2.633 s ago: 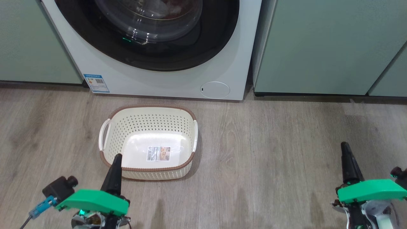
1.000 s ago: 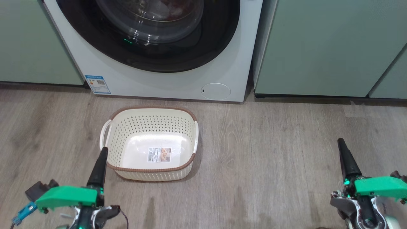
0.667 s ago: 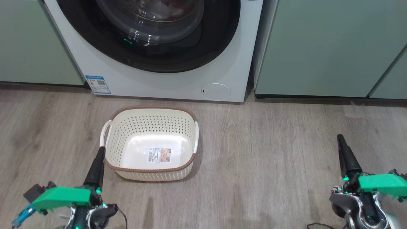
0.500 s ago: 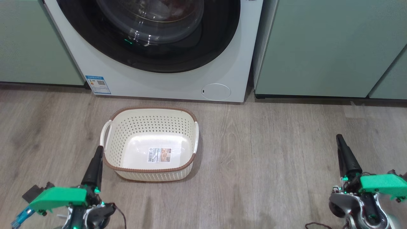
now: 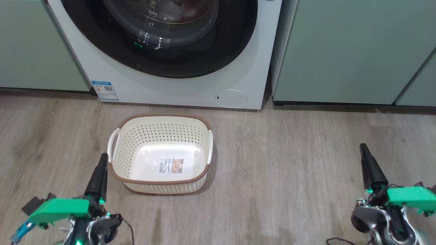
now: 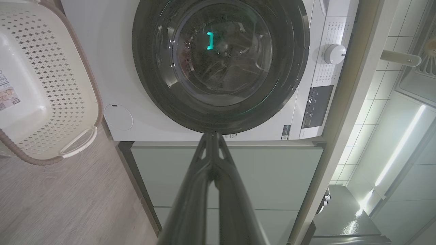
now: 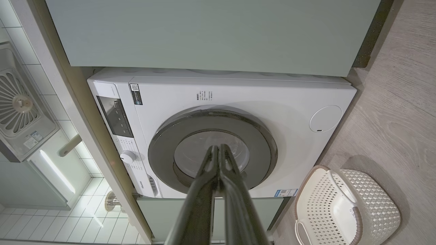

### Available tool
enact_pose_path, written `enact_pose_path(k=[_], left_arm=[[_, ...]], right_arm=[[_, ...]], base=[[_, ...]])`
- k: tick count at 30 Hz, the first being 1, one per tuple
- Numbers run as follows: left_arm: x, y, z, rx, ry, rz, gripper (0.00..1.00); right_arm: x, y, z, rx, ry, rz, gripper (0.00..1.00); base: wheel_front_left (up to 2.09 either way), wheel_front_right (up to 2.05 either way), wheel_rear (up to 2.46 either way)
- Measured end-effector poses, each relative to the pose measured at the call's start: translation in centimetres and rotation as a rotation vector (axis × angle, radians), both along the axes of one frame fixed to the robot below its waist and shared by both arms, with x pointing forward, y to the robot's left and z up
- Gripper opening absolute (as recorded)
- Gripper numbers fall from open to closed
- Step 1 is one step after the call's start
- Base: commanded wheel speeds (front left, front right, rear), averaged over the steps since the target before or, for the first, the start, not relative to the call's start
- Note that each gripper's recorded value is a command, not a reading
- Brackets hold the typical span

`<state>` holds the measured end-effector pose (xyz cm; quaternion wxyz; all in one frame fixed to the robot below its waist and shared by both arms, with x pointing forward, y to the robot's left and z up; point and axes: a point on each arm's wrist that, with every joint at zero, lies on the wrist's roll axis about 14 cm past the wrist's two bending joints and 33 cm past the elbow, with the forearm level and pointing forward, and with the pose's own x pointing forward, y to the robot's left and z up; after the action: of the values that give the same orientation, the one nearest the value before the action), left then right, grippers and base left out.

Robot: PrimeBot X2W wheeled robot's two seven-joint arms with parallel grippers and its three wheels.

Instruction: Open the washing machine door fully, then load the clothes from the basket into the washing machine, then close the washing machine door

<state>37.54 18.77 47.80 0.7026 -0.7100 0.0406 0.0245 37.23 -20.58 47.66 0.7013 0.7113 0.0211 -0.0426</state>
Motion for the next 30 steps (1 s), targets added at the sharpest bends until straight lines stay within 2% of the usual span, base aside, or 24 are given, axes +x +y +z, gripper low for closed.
enact_pose_path(k=[30], left_arm=[[0.0, 0.0, 0.0, -0.002, 0.0, -0.001, 0.0]], right_arm=[[0.0, 0.0, 0.0, 0.0, 0.0, 0.0, 0.0]], base=[[0.0, 0.0, 0.0]])
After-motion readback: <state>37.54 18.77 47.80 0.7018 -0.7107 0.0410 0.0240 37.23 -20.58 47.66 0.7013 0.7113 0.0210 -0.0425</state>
